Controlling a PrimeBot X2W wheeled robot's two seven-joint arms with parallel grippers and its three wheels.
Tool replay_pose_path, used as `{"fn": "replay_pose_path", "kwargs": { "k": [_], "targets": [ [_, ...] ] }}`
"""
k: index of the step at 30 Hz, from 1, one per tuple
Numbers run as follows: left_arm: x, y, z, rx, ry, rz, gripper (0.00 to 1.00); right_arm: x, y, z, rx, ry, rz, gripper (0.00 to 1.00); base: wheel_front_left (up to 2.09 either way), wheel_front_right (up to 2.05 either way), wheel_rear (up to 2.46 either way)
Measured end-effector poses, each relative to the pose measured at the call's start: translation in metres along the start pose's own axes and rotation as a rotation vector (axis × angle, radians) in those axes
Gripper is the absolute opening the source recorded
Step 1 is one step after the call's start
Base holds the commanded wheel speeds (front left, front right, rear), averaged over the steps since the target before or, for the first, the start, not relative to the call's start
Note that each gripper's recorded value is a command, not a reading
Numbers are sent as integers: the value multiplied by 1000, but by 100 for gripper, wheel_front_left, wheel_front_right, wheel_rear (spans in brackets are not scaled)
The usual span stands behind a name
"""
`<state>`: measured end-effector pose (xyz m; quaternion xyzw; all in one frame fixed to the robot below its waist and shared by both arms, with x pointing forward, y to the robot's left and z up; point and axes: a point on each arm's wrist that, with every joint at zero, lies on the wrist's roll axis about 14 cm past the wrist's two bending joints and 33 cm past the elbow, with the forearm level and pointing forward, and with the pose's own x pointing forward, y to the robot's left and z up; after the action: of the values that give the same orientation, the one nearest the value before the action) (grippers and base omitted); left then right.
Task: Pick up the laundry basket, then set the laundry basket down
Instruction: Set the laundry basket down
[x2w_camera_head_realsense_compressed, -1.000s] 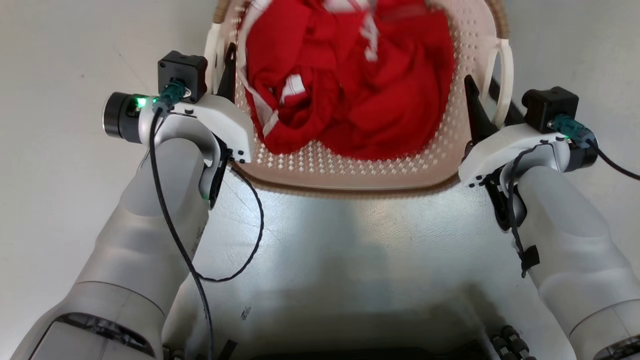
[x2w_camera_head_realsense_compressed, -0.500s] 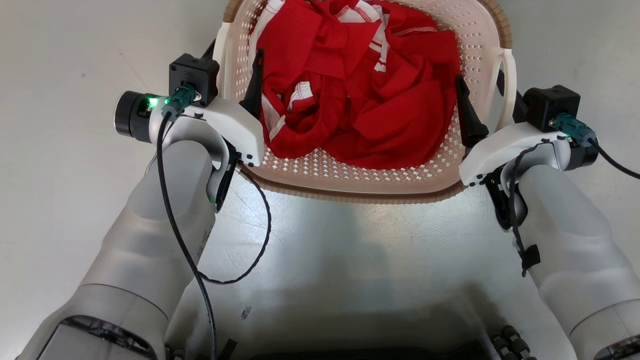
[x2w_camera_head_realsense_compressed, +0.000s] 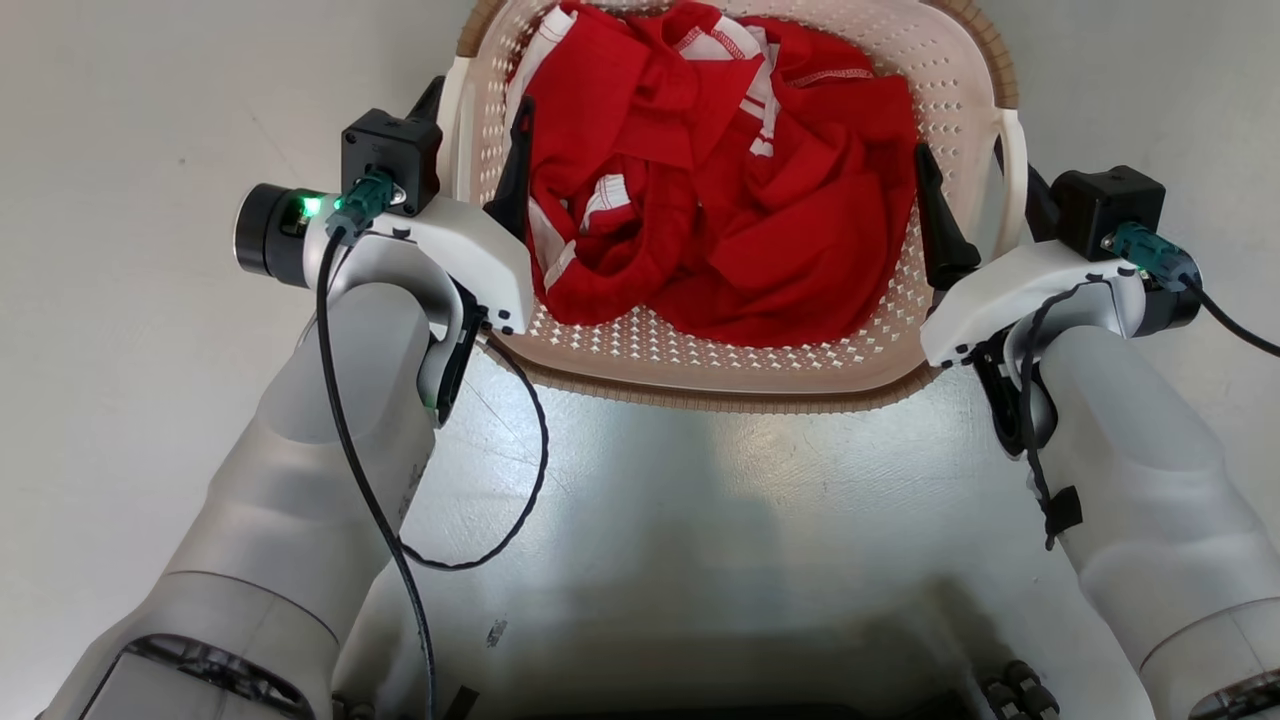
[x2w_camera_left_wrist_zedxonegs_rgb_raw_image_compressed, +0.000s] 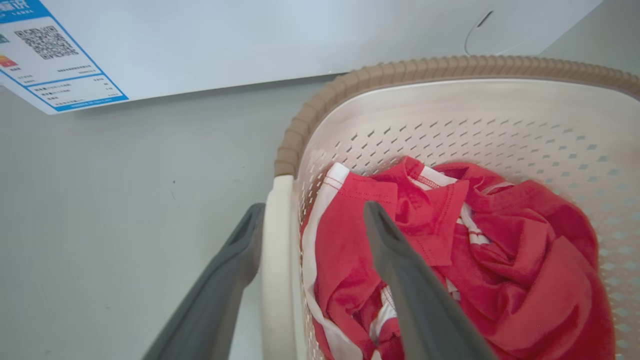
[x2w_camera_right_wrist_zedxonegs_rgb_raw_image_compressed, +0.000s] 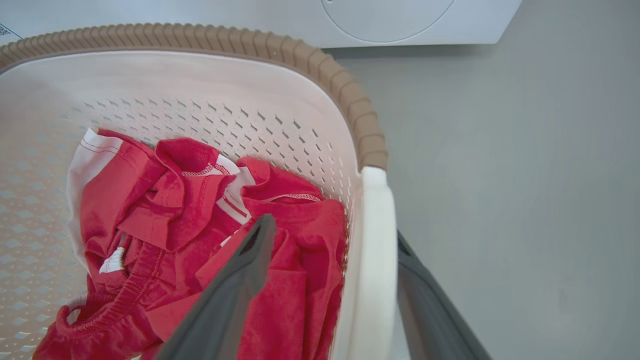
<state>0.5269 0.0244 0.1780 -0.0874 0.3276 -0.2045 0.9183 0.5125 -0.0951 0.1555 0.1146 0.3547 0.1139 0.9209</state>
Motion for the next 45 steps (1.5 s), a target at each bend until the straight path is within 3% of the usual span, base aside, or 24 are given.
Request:
{"fn": "replay_pose_path", "kwargs": {
  "k": [22,33,45],
  "targets": [
    [-36,-4,43,-69,-100,54,100,-29,3,70,-84,-158,-19,100,0,0,0],
    [-101,-6,71,-151,-199,130,100,-97,11,103,-141,-268,-51,100,0,0,0],
    [-195,-8,75,-230,-303,233,100,-191,25,104,-186,-350,-84,100,0,0,0]
  ]
}}
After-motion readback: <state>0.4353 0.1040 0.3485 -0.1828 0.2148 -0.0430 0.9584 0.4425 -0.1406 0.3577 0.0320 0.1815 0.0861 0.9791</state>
